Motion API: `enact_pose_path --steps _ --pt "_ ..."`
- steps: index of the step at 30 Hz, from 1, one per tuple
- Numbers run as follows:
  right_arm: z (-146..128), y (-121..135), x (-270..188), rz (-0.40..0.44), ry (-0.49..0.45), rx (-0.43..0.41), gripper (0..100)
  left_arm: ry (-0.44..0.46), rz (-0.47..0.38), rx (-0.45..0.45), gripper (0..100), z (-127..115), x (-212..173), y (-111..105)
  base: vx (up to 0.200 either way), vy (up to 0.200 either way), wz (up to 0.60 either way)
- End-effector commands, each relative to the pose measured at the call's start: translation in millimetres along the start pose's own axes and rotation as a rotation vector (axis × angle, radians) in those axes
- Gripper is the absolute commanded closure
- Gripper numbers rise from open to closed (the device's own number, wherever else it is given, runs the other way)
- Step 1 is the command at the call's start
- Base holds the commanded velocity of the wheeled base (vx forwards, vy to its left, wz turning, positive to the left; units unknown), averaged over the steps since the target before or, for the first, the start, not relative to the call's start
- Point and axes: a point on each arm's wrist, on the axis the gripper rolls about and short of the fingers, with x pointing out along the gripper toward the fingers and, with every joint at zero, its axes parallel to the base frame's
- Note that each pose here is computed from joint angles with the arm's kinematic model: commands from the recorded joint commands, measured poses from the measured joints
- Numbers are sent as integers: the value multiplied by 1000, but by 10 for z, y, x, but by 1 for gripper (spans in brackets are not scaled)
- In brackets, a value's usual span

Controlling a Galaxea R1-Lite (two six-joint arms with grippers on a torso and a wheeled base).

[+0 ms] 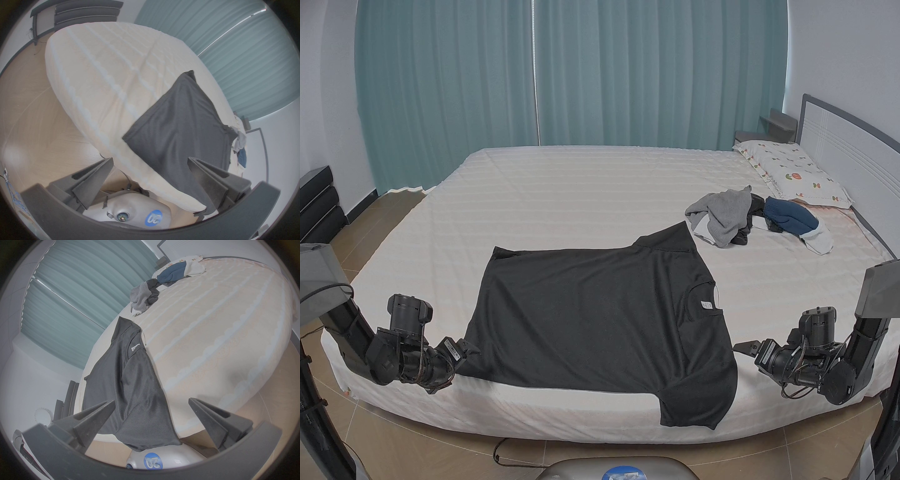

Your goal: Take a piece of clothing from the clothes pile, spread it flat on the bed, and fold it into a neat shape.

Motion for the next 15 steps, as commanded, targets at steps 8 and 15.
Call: enact_pose_path --steps 8,15 --pt "-31 26 9 7 11 10 0 -16 40 -10 0 33 279 90 0 0 0" --pt "-39 29 -16 8 12 9 0 -43 34 -6 100 85 394 40 0 0 0"
